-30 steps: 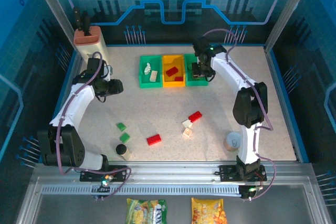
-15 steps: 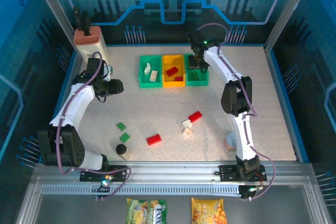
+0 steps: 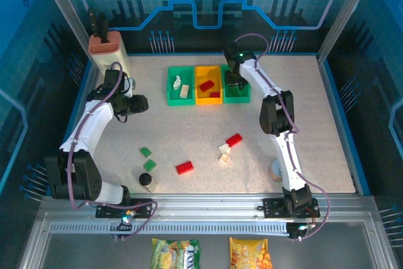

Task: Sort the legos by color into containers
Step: Place the lego in the container, then pick up the lego from the bottom-left of the table.

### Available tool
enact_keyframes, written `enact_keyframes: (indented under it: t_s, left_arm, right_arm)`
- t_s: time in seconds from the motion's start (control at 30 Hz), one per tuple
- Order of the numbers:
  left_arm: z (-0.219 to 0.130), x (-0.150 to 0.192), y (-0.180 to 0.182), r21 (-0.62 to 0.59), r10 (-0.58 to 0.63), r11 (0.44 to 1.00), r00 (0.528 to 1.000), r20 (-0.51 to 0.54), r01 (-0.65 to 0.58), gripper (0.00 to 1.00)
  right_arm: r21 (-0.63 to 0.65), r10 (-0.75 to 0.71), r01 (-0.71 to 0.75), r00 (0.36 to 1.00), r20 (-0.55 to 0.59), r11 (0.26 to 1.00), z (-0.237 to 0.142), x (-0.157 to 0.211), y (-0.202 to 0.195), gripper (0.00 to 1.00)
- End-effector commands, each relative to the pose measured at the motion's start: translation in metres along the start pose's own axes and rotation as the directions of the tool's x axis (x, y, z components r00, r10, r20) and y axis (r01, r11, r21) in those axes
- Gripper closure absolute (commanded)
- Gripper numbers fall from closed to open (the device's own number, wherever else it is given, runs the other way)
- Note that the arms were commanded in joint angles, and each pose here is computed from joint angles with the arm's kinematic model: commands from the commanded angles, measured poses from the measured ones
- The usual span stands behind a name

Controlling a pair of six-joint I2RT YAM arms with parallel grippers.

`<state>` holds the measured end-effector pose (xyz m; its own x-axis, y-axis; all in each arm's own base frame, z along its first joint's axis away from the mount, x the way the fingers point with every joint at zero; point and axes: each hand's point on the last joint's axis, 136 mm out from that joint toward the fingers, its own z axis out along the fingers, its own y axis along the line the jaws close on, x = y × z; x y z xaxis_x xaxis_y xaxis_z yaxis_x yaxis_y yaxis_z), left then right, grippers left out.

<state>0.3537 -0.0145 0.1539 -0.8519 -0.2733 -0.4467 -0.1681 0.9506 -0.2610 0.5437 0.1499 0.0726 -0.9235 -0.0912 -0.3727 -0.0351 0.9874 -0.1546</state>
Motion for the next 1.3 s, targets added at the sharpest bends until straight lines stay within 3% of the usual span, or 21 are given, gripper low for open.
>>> enact_keyframes:
  t_s: [0.0,0.23,0.63,0.87,1.1,1.27]
  left_arm:
    - [-0.003,0.001,-0.001,0.022,0.005,1.0,1.0,0.01,-0.006,0.46]
    - [-0.003,0.0,-0.001,0.025,0.004,1.0,1.0,0.01,-0.004,0.46]
    - [-0.002,0.002,-0.003,0.038,0.002,0.999,1.0,0.002,-0.002,0.46]
    - [0.004,0.014,-0.004,0.04,-0.021,0.999,0.998,-0.06,0.023,0.46]
    - [-0.001,0.027,-0.009,-0.008,-0.021,1.0,0.993,-0.113,0.021,0.46]
    - [-0.006,0.048,-0.001,-0.076,-0.088,0.994,0.984,-0.153,0.077,0.46]
  right_arm:
    - [0.035,0.003,-0.004,1.0,0.031,0.999,0.003,-0.011,-0.009,0.6]
    - [0.054,-0.008,0.004,0.997,0.08,0.999,-0.016,-0.022,-0.012,0.49]
    - [0.037,-0.02,0.016,0.992,0.125,0.999,-0.063,-0.027,-0.01,0.48]
    - [-0.041,0.011,-0.006,0.992,0.125,0.999,-0.092,-0.015,-0.002,0.48]
    - [-0.104,0.032,-0.02,0.993,0.116,0.994,-0.109,0.005,0.005,0.48]
    - [-0.133,0.047,-0.032,0.992,0.116,0.991,-0.119,0.022,0.002,0.48]
